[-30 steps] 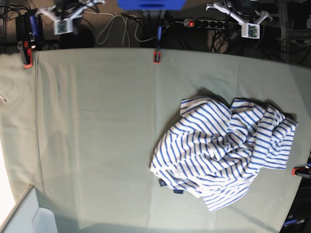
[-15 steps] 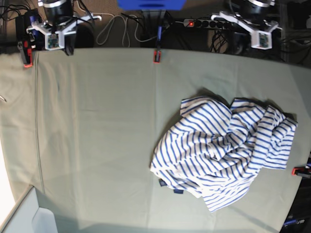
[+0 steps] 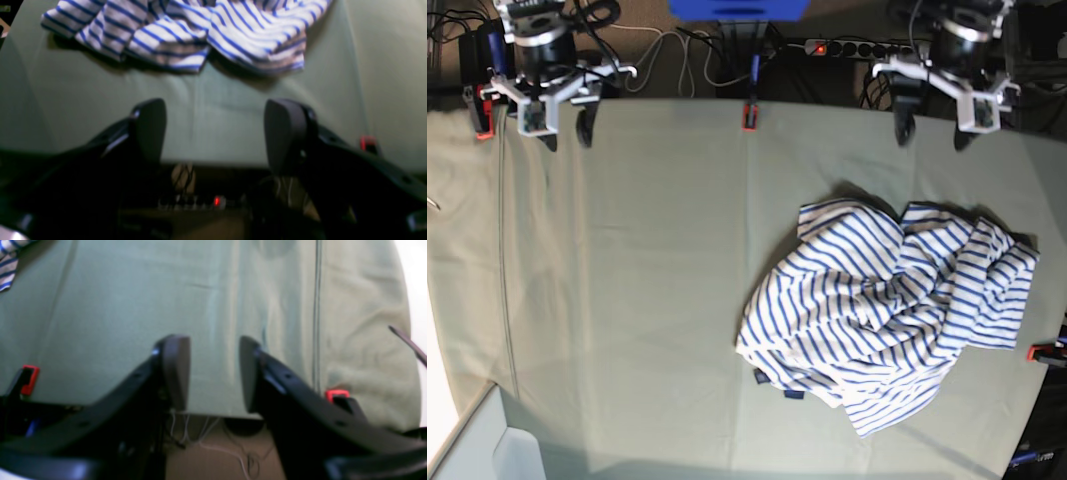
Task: Layout the t-shirt on the table in an organized manner, then fold the t-shirt properly
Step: 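Reach the right gripper to the striped shirt and pinch its edge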
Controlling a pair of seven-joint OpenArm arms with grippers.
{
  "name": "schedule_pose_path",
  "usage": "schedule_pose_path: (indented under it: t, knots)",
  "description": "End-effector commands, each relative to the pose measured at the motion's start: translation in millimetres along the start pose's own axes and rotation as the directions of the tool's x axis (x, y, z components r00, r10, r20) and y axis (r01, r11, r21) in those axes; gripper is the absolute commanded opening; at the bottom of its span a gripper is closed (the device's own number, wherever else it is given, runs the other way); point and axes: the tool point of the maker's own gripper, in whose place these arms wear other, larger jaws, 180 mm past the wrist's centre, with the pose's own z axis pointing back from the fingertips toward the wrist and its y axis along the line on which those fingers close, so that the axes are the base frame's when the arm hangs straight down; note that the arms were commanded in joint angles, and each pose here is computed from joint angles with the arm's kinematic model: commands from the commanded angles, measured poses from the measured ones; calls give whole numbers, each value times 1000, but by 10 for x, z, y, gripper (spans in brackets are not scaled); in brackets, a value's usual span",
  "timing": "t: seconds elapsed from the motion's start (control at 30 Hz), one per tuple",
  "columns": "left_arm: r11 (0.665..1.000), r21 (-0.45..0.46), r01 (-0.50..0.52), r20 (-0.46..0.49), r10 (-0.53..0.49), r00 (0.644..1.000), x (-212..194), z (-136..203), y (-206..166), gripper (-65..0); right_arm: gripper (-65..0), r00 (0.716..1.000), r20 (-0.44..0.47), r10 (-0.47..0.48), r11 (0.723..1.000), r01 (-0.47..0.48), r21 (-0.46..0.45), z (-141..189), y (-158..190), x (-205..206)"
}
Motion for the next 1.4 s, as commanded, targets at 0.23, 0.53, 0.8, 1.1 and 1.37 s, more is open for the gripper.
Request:
schedule_pose_path:
  t: [0.23, 0.53, 0.8, 1.1, 1.37]
  knots:
    - [1000, 28, -12, 120, 8, 993, 305, -401, 102, -195, -306, 1000, 21, -4, 1000, 4, 10, -179, 39, 224]
    - [995, 100, -25, 104, 15, 994, 217, -645, 383, -193, -296, 995, 101, 2, 983, -20, 181, -406, 666, 681]
    - [974, 223, -46, 73, 31, 997, 58, -574, 831, -192, -253, 991, 126, 50, 925, -94, 369, -574, 1452, 805]
    - [955, 295, -23, 5, 22, 1000, -184, -282, 1094, -192, -253, 983, 116, 143, 848, -182, 498, -928, 2241, 757]
    - [946, 324, -7, -15, 13, 1000, -233, -137, 1204, -192, -253, 969, 77, 237, 804, -240, 545, -1231, 2683, 621]
